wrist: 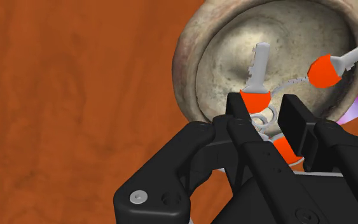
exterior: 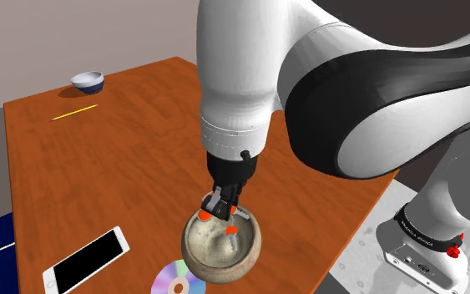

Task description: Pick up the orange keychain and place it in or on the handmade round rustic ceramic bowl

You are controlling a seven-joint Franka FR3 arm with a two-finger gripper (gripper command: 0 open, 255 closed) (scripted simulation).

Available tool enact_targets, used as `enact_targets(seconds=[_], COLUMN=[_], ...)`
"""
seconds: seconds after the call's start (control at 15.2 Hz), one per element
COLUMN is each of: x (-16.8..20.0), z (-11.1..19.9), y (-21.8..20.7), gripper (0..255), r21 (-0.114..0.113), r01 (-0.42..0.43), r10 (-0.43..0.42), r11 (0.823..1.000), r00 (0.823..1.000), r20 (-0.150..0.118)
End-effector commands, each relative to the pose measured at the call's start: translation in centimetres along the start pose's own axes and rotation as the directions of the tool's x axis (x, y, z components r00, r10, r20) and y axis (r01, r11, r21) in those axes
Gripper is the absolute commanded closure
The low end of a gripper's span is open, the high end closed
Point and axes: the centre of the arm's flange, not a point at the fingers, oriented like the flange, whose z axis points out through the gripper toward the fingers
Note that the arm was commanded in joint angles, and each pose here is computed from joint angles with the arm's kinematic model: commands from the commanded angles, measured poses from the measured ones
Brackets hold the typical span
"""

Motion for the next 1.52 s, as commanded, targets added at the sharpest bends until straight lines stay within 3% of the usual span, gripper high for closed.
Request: enact_targets(seconds=[0.0,0.26,0.73,0.79,1.12,1.39,1.45], x=[-0.1,-0.3,-0.3,-0.3,-0.3,-0.3,-0.3], z=[1.1,3.3,3.3,3.3,3.3,-1.7,-1.7], y=[0.0,0.1,0.1,0.1,0.1,0.1,0.1], gripper=[255,255,255,0,0,0,0], r21=[0.0,0.0,0.0,0.0,0.0,0.0,0.0], r01=[0.0,0.0,0.0,0.0,0.0,0.0,0.0], r10=[0.0,0.0,0.0,0.0,0.0,0.0,0.0], r11=[1.0,1.0,1.0,1.0,1.0,1.0,1.0], r00=[1.0,1.0,1.0,1.0,1.0,1.0,1.0], r20=[0.0,0.0,0.0,0.0,0.0,0.0,0.0])
